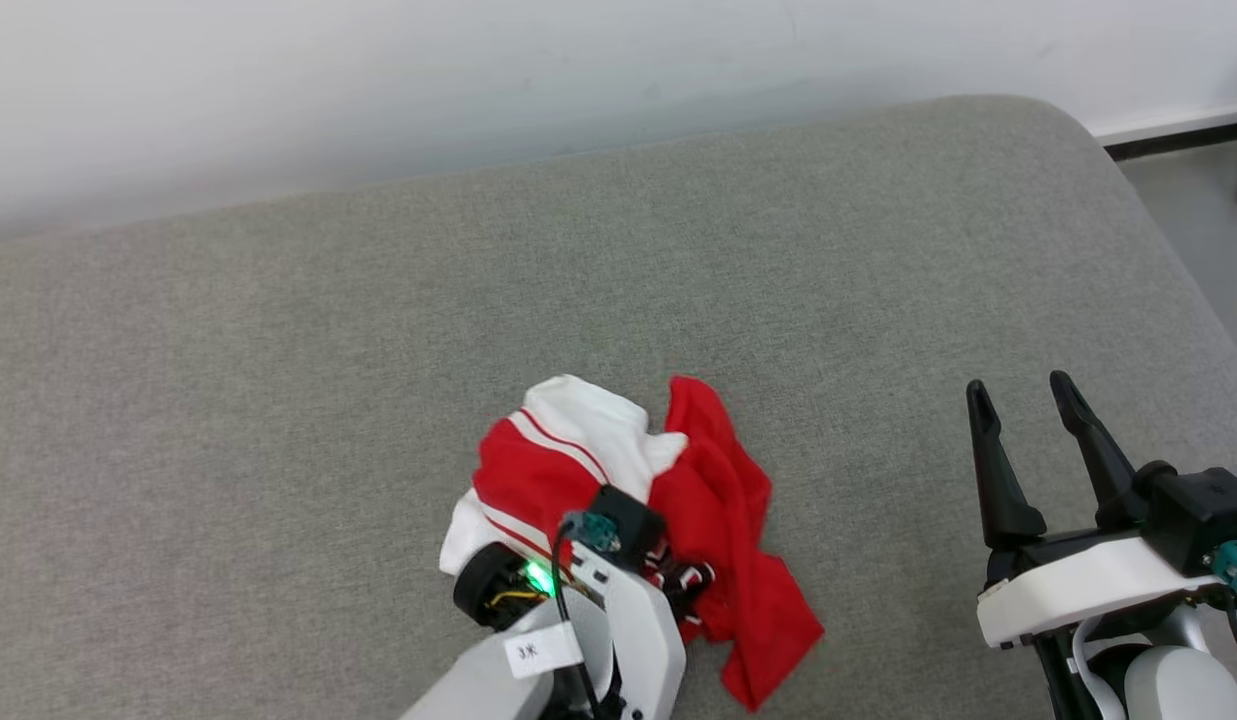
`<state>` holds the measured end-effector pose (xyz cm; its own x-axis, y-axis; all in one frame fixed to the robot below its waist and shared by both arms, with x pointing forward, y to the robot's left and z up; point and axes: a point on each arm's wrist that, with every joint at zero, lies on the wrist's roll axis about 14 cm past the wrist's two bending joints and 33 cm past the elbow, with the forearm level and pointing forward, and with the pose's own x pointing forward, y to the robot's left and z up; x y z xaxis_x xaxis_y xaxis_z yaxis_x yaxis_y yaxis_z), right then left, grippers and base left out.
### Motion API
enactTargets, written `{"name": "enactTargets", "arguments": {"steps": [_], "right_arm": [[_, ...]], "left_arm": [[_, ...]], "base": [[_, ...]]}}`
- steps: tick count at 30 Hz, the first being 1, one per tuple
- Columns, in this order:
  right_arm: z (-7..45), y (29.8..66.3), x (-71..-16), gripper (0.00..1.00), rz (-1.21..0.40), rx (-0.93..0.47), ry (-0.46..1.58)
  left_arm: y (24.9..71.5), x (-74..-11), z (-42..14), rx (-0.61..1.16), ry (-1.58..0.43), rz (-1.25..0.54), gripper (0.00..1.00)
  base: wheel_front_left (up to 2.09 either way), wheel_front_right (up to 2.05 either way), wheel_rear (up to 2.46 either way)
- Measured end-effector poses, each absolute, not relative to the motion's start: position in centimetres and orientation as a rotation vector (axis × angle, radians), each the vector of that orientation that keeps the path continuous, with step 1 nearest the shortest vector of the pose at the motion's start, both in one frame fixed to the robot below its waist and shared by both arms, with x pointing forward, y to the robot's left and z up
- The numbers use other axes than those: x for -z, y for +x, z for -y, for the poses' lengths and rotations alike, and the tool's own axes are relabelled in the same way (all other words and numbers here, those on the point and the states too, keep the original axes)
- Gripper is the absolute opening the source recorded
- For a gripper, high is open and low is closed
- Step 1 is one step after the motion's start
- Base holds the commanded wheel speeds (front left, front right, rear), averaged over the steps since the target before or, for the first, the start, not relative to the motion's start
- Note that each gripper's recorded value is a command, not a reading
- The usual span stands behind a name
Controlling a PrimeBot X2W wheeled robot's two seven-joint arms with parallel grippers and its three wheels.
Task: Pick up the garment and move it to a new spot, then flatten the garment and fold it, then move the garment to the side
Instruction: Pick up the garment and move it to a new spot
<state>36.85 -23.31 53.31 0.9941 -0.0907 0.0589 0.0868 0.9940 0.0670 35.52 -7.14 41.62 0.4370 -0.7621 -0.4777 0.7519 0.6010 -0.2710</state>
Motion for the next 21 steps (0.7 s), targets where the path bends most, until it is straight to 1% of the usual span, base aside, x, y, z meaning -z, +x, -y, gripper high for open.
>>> {"name": "enactTargets", "arguments": {"steps": [3,4,5,6,8,13,18,21], "right_arm": [[23.4,36.9,-53.0,1.00,0.057,0.094,0.067],[23.5,36.9,-53.0,1.00,0.057,0.094,0.068],[23.4,37.0,-53.0,1.00,0.058,0.092,0.069],[23.4,37.0,-53.0,1.00,0.060,0.091,0.070],[23.2,37.0,-53.1,1.00,0.062,0.086,0.072],[22.3,37.0,-53.6,1.00,0.077,0.057,0.078],[21.0,36.9,-53.9,1.00,0.079,0.019,0.079],[20.3,36.9,-54.0,1.00,0.076,-0.004,0.080]], "left_arm": [[34.6,-40.9,7.5,0.968,-0.030,-0.628,0.00],[34.6,-40.9,7.4,0.968,-0.030,-0.620,0.24],[34.6,-40.9,7.2,0.966,-0.032,-0.613,0.97],[34.7,-41.1,7.1,0.963,-0.034,-0.597,1.00],[35.0,-41.9,7.0,0.957,-0.045,-0.551,1.00],[36.8,-46.1,6.1,0.894,-0.116,-0.361,1.00],[38.6,-50.5,4.1,0.776,-0.171,-0.159,1.00],[39.7,-52.4,1.6,0.664,-0.201,-0.059,1.00]], "base": [[0.00,0.00,0.00],[0.00,0.00,0.00],[0.00,0.00,0.00],[0.00,0.00,0.00],[0.00,0.00,0.00],[0.00,0.00,0.00],[0.00,0.00,0.00],[0.00,0.00,0.00]]}}
